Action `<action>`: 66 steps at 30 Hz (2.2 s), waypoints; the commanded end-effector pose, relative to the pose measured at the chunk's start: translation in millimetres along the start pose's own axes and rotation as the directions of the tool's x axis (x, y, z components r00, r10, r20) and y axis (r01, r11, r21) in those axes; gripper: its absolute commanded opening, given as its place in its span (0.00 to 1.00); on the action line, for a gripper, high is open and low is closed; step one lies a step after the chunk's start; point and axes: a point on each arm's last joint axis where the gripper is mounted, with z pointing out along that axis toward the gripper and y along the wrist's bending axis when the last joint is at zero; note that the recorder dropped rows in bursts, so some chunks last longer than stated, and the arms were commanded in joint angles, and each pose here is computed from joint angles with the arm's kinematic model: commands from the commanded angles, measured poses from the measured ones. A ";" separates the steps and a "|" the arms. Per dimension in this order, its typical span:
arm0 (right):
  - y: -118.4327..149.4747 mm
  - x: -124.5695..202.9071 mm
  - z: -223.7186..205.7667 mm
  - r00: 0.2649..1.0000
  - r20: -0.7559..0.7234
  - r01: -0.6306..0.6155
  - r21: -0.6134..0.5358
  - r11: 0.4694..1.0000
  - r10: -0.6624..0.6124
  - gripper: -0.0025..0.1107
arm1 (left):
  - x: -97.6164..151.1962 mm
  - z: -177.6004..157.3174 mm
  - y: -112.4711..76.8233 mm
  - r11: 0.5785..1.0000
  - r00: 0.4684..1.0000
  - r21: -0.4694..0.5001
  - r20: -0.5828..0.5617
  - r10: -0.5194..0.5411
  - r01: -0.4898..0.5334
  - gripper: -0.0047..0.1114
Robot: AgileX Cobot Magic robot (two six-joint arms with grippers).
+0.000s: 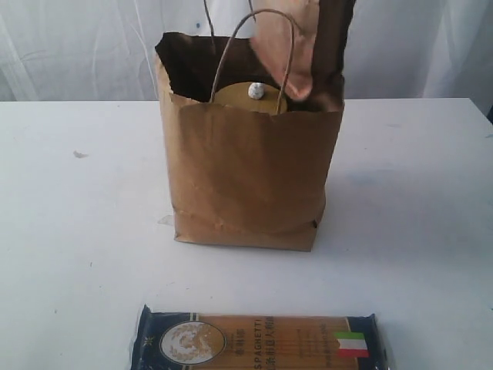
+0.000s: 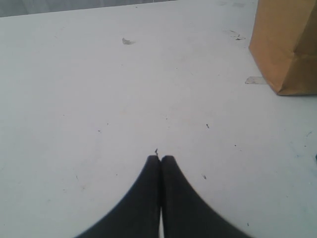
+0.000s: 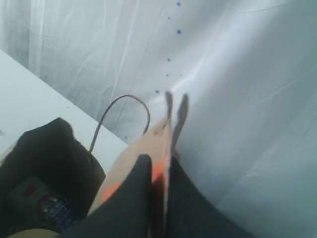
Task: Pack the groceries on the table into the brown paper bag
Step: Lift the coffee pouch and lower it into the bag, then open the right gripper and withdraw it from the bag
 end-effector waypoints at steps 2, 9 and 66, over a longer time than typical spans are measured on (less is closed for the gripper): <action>20.0 -6.9 9.5 0.998 0.056 0.043 -0.049 0.998 -0.041 0.02 | 1.2 0.2 0.1 1.000 1.000 -0.002 0.000 0.000 0.000 0.04; 27.5 -5.8 20.9 0.996 0.081 0.055 -0.065 0.996 -0.049 0.02 | 1.2 0.2 0.1 1.000 1.000 -0.002 0.000 0.000 0.000 0.04; 10.8 -1.2 23.9 0.986 -0.098 0.144 0.082 0.986 -0.136 0.02 | 1.2 0.2 0.1 1.000 1.000 -0.002 0.000 0.000 0.000 0.04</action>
